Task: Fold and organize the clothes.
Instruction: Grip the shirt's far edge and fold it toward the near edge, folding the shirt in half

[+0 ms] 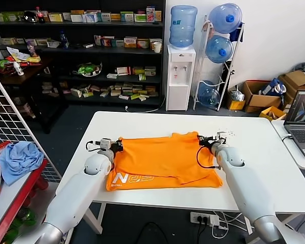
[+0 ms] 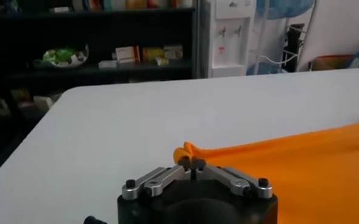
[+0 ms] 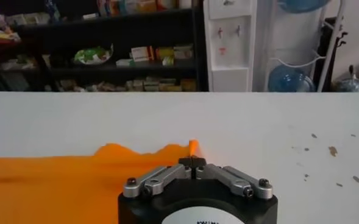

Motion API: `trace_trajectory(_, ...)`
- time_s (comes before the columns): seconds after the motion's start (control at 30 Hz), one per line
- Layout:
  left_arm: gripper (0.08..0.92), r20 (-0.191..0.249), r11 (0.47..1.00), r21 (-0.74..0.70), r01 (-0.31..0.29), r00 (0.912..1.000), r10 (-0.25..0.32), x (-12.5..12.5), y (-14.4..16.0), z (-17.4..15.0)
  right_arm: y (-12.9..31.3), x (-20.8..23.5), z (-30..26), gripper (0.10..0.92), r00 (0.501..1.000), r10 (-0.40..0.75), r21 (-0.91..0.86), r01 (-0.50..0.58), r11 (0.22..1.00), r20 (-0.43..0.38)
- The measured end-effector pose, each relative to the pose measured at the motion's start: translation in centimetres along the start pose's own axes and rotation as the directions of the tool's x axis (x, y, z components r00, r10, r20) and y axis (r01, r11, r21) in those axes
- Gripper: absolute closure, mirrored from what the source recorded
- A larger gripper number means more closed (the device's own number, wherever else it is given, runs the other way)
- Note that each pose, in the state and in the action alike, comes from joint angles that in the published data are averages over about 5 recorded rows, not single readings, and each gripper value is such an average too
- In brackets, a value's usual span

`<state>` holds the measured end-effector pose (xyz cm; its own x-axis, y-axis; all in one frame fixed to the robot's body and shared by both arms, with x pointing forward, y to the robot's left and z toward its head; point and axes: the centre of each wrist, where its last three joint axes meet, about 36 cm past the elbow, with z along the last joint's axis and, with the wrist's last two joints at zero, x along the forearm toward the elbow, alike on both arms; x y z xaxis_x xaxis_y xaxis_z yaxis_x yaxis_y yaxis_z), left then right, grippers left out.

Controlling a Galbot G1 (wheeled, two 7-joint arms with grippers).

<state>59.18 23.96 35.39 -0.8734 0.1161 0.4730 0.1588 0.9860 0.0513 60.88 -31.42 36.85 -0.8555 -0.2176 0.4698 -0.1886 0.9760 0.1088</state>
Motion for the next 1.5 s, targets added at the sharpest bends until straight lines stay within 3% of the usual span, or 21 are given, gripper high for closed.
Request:
trace_trajectory(0.23, 0.905, 0.039, 1.0, -0.02, -0.006, 0.9992, 0.007, 3.2, 0.6, 0.3, 1.2, 4.2, 0.9, 0.898, 1.0, 0.011, 0.061, -0.012, 0.998, 0.024)
trace_trajectory(0.5, 0.905, 0.051, 0.999, -0.047, -0.027, 0.9983, 0.029, 7.8, 0.5, 1.6, 2.0, 9.5, 3.4, 0.898, 1.0, 0.024, 0.12, -0.024, 0.992, -0.003)
trace_trajectory(1.03, 0.9, -0.002, 0.995, -0.054, -0.084, 0.9965, 0.084, 15.2, -2.3, 7.0, 3.2, 14.9, 8.4, 0.873, 0.99, 0.05, 0.153, -0.03, 0.988, -0.129)
trace_trajectory(1.13, 0.852, 0.003, 0.994, -0.058, -0.088, 0.9961, 0.088, 15.8, -2.3, 7.3, 3.5, 15.3, 8.6, 0.802, 0.99, 0.049, 0.157, -0.028, 0.987, -0.131)
trace_trajectory(1.5, 0.511, 0.009, 0.996, -0.04, -0.078, 0.9968, 0.079, 16.4, -1.8, 7.5, 4.1, 16.5, 8.5, 0.499, 0.99, 0.038, 0.176, -0.014, 0.984, -0.136)
